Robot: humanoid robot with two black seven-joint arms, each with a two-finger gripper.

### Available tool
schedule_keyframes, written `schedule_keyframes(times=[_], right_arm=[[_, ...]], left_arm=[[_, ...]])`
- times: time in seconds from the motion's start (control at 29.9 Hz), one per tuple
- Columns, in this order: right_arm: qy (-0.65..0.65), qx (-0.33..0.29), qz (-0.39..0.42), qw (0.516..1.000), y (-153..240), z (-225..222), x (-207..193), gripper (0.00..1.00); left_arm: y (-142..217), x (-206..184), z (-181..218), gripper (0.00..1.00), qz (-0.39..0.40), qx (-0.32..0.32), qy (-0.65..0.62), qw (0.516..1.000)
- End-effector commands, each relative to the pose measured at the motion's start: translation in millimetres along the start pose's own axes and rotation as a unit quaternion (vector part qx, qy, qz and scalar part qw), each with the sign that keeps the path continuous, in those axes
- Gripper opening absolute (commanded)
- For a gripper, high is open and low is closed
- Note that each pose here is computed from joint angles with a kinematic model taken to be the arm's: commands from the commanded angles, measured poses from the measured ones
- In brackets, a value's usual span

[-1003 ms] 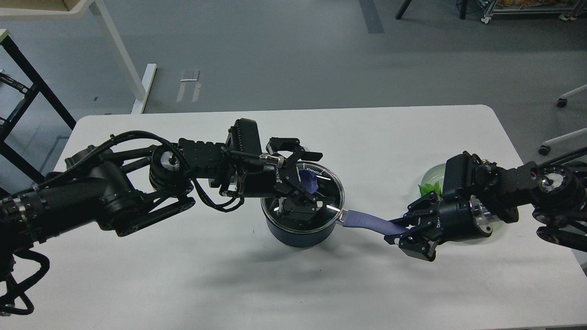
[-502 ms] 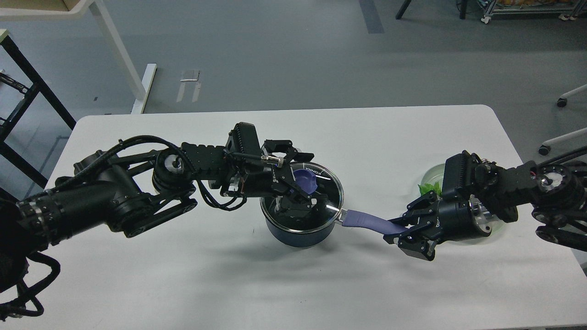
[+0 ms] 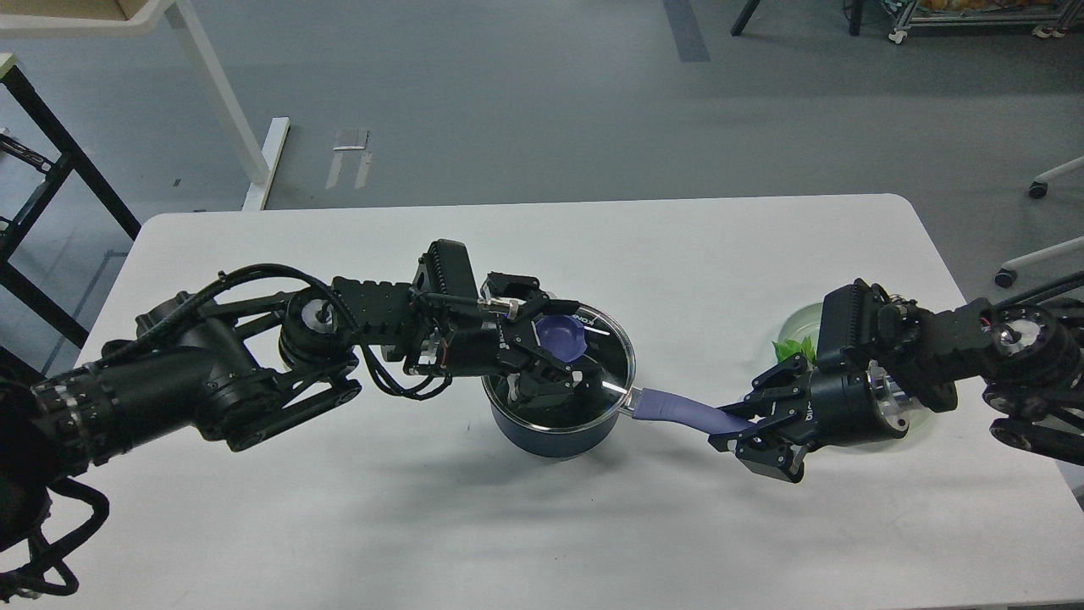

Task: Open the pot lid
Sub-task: 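Lift the glass lid off the pan with the left gripper, moving it aside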

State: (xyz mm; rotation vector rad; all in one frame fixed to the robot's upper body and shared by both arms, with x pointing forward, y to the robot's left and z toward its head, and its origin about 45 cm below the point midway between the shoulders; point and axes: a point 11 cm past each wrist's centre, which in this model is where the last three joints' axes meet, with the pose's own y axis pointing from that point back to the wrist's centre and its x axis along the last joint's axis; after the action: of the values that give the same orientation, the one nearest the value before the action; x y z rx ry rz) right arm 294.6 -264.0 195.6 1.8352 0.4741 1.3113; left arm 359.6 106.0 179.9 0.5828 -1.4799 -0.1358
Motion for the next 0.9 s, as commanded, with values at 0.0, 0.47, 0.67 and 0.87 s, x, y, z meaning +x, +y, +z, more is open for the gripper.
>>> schedule_keyframes(times=[0.0,0.47,0.67,0.87], right_arm=[[0.0,0.0,0.0,1.0,0.1,0.1,0.1,0.33],[-0.006,-0.001,0.004,1.0,0.9,0.4,0.0,0.34],[-0.007,-0.002,0.003,1.0,1.8,1.0,-0.4,0.34],[-0.006,-0.003,0.004,1.0,2.1,1.3,0.4,0.34]], left_arm=[[-0.4,1.1,0.3,0.53,0.003,-0.001,-0.002,1.0],[26.6,25.9,-17.7,0.33,0.019,0.017,-0.015,1.0],[77.1,25.4,-39.6,0.34,0.017,0.058,-0.012,0.998],[149.4,9.3,-62.7,0.34,0.015,0.124,-0.029,0.992]])
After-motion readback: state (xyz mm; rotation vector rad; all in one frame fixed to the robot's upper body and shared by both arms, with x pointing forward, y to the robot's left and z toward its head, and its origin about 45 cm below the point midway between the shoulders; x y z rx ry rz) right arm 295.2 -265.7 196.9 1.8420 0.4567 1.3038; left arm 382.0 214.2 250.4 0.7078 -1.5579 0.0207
